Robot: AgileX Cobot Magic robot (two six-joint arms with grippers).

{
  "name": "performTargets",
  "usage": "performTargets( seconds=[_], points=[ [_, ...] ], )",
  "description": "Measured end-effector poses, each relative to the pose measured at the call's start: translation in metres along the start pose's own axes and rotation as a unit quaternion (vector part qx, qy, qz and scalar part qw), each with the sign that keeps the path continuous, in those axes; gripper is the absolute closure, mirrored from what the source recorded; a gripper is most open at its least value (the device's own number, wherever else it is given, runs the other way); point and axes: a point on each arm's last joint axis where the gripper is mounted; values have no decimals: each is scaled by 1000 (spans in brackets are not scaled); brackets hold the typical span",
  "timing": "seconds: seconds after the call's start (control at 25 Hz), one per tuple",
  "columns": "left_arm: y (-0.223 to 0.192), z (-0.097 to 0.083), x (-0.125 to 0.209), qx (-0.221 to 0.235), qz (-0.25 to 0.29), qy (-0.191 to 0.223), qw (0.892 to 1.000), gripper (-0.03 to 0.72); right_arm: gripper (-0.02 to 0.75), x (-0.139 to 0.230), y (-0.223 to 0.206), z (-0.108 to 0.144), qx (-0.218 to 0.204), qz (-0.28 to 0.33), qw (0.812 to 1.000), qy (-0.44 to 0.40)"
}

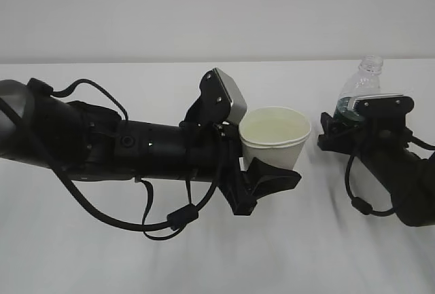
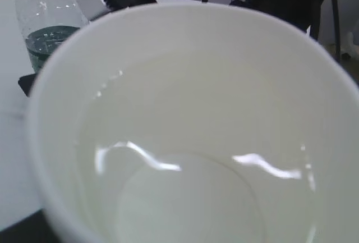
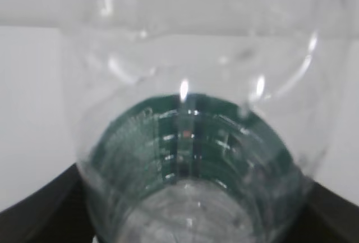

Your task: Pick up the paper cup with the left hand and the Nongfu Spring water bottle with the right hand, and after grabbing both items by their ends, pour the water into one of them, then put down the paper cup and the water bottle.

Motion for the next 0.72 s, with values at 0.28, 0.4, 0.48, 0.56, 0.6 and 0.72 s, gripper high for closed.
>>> performTargets(
  seconds=[0.28, 0.4, 0.48, 0.56, 0.6, 0.72],
  points=[
    [0, 0, 0, 0, 1, 0, 1000, 237, 136, -21, 12, 4, -4, -20, 1000, 4],
    [0, 0, 0, -3, 0, 3, 1000, 237, 136, -20, 18, 4, -3, -15, 1000, 5],
    [0, 1, 0, -6, -2, 6, 1000, 237, 136, -20, 23, 4, -2, -11, 1000, 5],
    [0, 2, -1, -9, -3, 10, 1000, 238, 136, -21, 29, 4, -2, -8, 1000, 5],
    [0, 2, -1, -10, -3, 10, 1000, 238, 138, -22, 32, 4, -2, -7, 1000, 5],
    [0, 2, -1, -11, -4, 12, 1000, 238, 140, -31, 43, 5, -3, -15, 1000, 6]
  ],
)
Point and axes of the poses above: a point on each arm's last joint axis where the gripper is mounted, y pointing back along that axis away from the gripper, z along the wrist's bending axis when the last joint is at zero, x = y × z, and after that the axes turned 15 degrees about -y, right-handed
